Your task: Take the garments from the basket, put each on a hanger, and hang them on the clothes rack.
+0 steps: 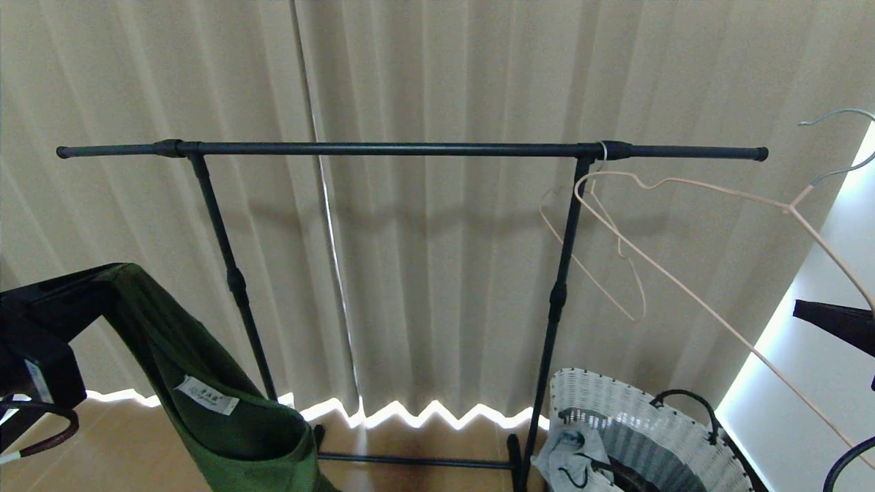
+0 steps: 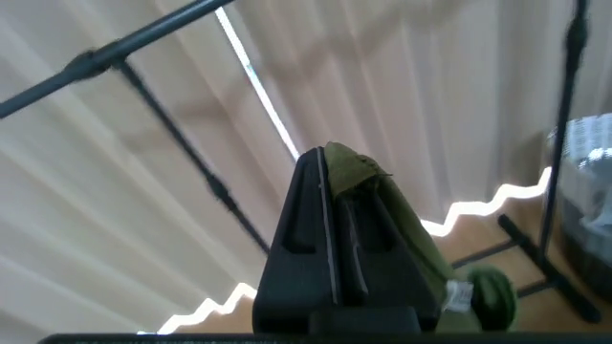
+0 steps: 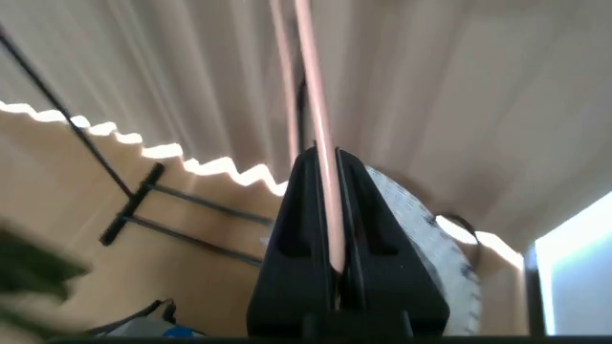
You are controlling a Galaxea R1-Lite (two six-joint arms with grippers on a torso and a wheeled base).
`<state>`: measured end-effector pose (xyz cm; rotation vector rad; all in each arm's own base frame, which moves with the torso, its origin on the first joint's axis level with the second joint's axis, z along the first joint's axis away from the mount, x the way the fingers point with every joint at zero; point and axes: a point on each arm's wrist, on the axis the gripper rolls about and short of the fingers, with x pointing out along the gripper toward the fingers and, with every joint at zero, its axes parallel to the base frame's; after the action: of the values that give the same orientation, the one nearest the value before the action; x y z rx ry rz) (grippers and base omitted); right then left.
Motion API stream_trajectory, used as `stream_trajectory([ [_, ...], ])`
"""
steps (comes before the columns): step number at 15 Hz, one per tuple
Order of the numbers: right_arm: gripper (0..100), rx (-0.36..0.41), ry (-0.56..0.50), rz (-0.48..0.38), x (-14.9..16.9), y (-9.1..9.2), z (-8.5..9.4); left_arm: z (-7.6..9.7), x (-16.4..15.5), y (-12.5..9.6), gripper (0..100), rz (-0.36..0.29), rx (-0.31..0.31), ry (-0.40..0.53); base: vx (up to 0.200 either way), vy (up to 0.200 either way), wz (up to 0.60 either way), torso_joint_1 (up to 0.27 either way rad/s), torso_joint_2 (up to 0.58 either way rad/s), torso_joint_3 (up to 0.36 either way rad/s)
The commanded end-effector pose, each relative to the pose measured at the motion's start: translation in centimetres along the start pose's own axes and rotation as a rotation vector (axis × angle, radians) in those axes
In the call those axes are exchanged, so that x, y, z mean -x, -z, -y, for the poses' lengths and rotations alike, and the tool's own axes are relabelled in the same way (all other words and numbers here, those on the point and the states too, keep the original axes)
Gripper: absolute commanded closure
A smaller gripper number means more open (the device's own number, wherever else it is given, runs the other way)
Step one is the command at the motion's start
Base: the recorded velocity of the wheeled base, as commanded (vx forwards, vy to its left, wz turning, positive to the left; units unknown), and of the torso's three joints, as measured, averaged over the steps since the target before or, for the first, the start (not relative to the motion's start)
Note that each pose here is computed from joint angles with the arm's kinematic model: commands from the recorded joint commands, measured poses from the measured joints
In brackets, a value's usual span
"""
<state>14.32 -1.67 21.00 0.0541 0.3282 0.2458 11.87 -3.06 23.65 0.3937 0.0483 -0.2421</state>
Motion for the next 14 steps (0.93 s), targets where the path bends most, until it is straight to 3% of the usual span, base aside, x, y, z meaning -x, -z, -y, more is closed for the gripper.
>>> stream_trajectory([
  [1, 100, 0.004, -0.011, -0.002, -0.1, 0.0, -0.2, 0.0, 0.0, 0.0, 100, -0.003, 0.0, 0.001, 0.0, 0.2, 0.0, 0.002, 0.0, 0.007],
  [9, 100, 0.002, -0.011, -0.014, -0.2, 0.2, -0.2, 0.1, -0.2, 0.1, 100, -0.008, -0.002, 0.005, 0.0, 0.2, 0.0, 0.005, 0.0, 0.004],
  [14, 100, 0.051, -0.042, -0.077, -0.7, 1.9, -1.2, 0.4, -0.2, 0.6, 100, -0.023, -0.006, 0.021, 0.0, 0.0, 0.0, 0.0, 0.0, 0.0],
])
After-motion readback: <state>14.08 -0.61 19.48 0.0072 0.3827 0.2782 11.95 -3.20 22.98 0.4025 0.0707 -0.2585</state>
